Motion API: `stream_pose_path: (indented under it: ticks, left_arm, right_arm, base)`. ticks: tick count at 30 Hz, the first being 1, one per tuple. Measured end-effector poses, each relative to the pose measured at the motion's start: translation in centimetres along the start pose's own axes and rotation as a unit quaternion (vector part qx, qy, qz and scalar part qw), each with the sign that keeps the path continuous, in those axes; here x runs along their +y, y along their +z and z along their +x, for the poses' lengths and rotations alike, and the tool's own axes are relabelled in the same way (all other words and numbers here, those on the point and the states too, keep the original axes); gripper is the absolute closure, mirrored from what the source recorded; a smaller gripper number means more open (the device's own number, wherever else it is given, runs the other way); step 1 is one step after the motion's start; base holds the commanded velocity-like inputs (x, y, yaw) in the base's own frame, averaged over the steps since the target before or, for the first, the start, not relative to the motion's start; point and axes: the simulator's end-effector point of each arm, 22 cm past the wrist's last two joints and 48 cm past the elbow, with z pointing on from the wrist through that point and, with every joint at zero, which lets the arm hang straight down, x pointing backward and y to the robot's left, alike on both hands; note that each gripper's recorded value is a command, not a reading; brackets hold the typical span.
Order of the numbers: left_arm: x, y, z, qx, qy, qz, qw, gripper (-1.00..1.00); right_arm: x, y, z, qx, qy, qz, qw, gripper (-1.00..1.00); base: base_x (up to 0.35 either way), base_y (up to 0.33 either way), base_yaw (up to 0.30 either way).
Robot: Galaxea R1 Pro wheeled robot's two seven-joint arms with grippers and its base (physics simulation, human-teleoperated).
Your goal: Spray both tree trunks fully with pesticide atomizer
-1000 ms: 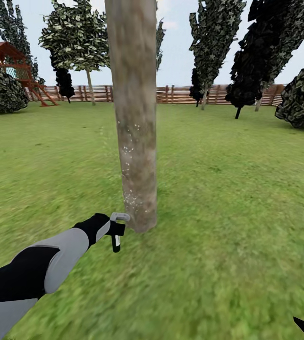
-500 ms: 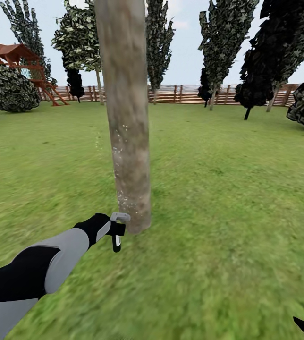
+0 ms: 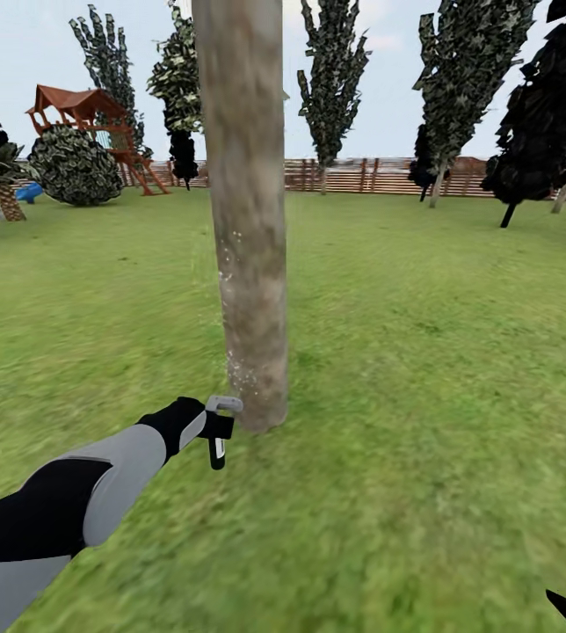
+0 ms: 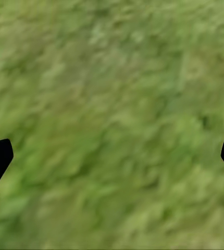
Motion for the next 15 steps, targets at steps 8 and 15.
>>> stream_pose_path:
  ticks: [8,15]
  left_arm:
    - [0.0,0.0,0.0,0.0,0.0,0.0,1.0,1.0]
    - [0.0,0.0,0.0,0.0,0.0,0.0,1.0,1.0]
  right_arm:
    - [0.02,-0.01,0.02,0.0,0.0,-0.001,1.0,-1.0]
    - [0.0,-0.01,0.01,0.0,0.0,0.0,1.0,-1.0]
  base:
    - [0.0,-0.322,0.151]
    - [0.0,-0.309,0.084]
